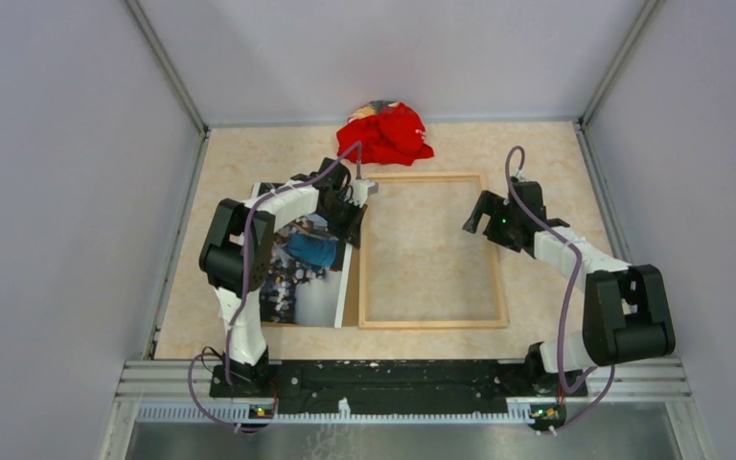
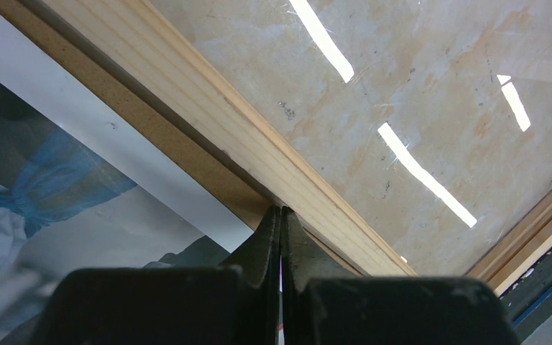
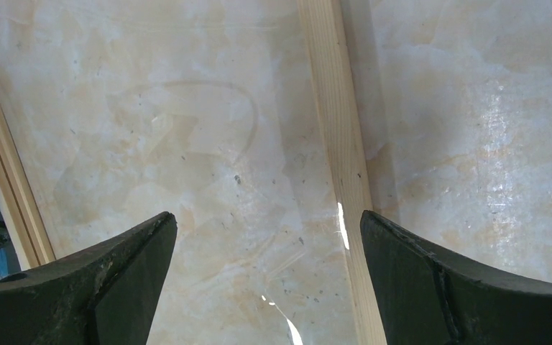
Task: Put the photo into the frame
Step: Place the photo frame item in the photo frame.
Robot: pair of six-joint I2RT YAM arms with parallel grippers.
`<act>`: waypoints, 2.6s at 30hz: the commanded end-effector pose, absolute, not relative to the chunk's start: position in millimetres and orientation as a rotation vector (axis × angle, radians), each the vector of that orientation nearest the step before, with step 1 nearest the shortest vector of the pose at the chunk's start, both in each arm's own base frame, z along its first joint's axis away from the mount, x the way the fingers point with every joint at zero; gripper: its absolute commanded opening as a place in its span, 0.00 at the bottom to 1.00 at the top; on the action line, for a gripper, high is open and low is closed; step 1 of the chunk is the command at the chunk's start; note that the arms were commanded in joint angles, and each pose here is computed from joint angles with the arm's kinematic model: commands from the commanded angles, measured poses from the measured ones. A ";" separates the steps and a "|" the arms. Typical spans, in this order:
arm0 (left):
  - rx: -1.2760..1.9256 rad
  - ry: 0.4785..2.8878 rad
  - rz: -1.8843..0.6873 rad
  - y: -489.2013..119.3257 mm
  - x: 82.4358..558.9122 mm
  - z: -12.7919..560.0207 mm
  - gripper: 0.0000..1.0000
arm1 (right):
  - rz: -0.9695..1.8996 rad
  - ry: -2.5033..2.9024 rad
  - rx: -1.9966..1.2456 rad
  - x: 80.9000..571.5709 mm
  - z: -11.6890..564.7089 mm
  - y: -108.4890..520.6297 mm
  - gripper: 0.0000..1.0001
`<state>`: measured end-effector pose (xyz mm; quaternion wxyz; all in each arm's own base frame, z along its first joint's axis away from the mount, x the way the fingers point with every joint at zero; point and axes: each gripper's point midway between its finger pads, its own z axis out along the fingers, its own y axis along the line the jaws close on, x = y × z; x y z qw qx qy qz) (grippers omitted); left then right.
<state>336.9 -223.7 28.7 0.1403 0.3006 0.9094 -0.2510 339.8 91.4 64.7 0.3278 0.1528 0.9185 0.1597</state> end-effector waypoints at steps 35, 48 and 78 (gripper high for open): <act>0.899 2.601 -0.723 -232.2 345.4 24.6 0.00 | 0.611 2.382 0.407 347.7 74.4 118.6 0.96; 0.907 2.604 -0.708 -229.6 344.8 23.6 0.00 | 0.460 2.318 0.424 369.9 98.8 92.0 0.96; 0.912 2.598 -0.721 -233.3 347.6 22.7 0.00 | 0.622 2.404 0.422 352.9 56.1 120.2 0.93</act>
